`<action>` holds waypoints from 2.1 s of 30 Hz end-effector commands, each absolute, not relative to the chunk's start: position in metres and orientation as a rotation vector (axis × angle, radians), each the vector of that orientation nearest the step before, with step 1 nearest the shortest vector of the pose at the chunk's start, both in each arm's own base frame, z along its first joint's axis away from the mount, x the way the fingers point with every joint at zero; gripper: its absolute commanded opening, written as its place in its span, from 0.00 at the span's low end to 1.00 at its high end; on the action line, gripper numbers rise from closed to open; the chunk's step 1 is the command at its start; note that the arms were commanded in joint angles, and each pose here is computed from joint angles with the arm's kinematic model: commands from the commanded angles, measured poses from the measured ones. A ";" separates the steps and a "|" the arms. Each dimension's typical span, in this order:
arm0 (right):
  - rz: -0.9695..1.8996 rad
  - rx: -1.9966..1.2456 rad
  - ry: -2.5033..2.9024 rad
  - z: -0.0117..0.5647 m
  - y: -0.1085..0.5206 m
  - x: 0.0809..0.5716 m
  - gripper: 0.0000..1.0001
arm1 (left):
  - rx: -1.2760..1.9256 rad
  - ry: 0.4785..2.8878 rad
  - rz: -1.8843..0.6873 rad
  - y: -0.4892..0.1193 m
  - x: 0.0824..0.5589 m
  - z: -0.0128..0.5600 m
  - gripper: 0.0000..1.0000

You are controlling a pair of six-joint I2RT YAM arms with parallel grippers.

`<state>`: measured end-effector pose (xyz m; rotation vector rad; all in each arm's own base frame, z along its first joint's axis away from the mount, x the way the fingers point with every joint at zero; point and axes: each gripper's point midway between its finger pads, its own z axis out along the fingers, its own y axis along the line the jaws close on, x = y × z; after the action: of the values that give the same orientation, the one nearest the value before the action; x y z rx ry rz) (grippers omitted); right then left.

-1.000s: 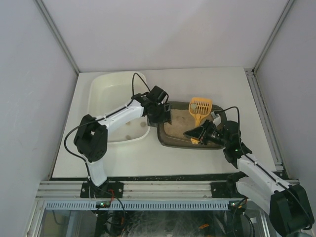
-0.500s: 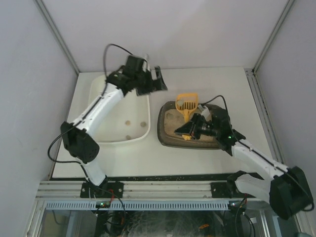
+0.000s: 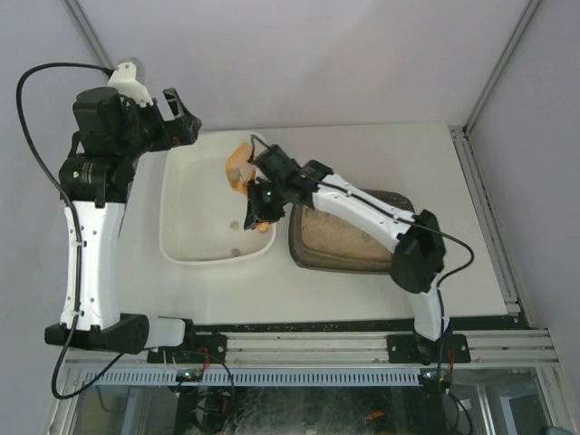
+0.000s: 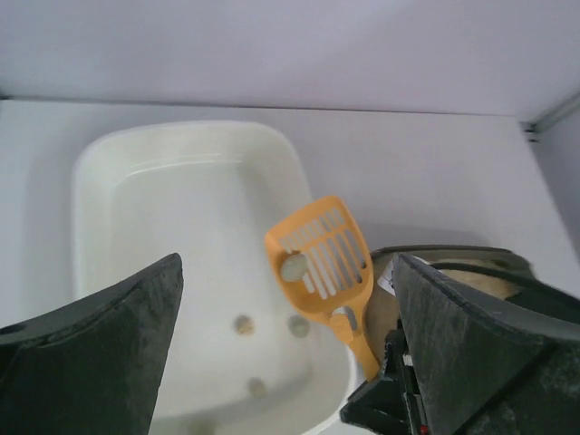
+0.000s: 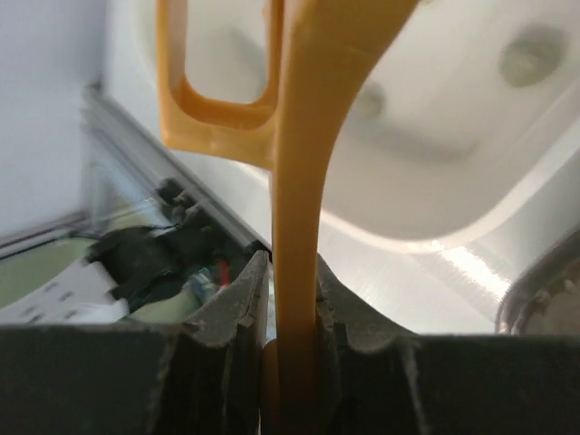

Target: Clean the litter box

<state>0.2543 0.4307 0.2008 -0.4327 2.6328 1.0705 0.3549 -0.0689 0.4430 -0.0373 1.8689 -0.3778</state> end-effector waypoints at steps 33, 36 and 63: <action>-0.059 -0.659 2.456 0.222 0.307 0.236 0.00 | 0.010 2.077 -0.353 -0.032 0.340 0.365 1.00; 0.215 -0.511 2.605 0.215 0.270 0.219 0.00 | 0.060 2.152 -0.508 -0.063 0.353 0.342 1.00; 1.032 0.070 3.181 0.105 0.224 0.221 0.00 | 0.013 2.549 -0.865 -0.264 0.430 0.206 1.00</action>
<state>0.1955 0.2056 0.1037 0.1277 3.2668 0.8928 0.4288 -0.2554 0.1780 -0.0047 2.6234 -0.8022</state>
